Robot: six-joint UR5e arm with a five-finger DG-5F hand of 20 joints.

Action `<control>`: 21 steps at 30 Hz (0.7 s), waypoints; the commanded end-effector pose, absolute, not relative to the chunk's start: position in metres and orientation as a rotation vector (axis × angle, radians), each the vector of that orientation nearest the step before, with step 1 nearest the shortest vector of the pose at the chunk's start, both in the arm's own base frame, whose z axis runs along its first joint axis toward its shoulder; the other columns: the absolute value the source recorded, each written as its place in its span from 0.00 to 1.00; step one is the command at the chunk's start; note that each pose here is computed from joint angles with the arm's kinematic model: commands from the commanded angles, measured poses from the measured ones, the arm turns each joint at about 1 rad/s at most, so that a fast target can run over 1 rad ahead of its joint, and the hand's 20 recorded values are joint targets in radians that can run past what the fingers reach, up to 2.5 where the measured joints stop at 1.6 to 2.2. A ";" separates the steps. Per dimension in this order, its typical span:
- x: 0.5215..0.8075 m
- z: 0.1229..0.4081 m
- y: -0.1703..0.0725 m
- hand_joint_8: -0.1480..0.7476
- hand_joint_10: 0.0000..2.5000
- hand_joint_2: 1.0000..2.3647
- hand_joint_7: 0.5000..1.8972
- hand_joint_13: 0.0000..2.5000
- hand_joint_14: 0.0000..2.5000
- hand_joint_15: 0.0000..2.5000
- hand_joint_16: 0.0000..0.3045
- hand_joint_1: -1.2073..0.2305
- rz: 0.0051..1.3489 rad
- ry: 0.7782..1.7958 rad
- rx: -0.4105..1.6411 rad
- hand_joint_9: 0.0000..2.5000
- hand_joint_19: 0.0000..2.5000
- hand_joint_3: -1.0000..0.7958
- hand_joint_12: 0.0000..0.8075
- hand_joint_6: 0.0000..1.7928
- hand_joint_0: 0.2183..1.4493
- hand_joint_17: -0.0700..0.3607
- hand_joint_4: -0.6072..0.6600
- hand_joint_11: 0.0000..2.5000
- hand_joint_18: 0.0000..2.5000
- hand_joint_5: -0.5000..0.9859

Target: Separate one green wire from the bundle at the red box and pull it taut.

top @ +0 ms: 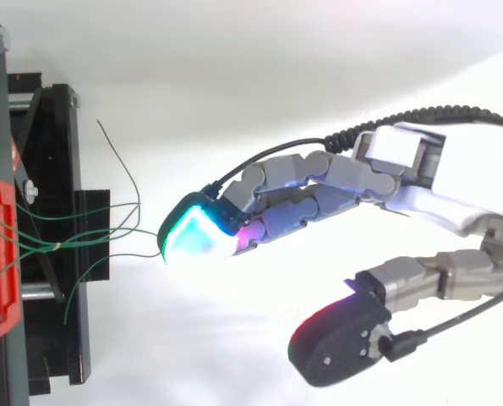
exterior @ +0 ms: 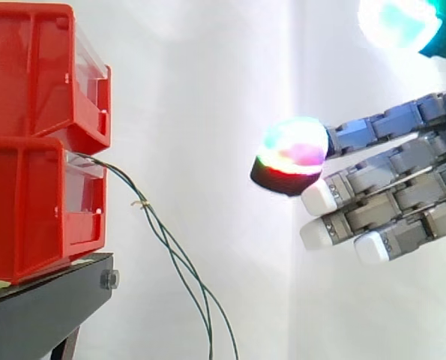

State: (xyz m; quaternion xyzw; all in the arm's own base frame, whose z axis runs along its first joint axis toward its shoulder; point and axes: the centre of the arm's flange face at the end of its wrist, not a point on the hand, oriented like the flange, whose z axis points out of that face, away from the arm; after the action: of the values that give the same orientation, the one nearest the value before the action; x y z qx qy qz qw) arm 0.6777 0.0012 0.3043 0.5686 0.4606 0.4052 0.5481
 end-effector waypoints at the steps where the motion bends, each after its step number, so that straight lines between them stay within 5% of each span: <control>1: 0.681 0.291 -0.001 0.51 0.00 0.00 0.16 0.21 0.00 0.04 0.16 0.43 0.948 1.096 1.356 0.28 0.11 0.28 0.44 0.28 0.21 0.41 0.67 0.03 0.21 0.20; 13: 0.694 0.290 -0.008 0.51 0.00 0.00 0.16 0.27 0.00 0.02 0.10 0.43 0.902 0.989 1.291 0.32 0.08 0.28 0.34 0.28 0.22 0.32 0.68 0.05 0.23 0.21; 18: 0.702 0.281 -0.018 0.49 0.00 0.00 0.17 0.21 0.00 0.03 0.13 0.43 0.897 0.937 1.288 0.27 0.09 0.28 0.40 0.28 0.21 0.37 0.66 0.06 0.20 0.20; 21: 0.703 0.281 -0.017 0.48 0.01 0.00 0.18 0.22 0.00 0.10 0.17 0.42 0.896 0.933 1.282 0.26 0.15 0.28 0.46 0.28 0.19 0.43 0.63 0.22 0.22 0.20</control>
State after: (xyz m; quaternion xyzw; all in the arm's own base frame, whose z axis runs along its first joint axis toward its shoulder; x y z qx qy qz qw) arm 0.7008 -0.0155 0.2819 0.5575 0.4094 0.3889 0.6085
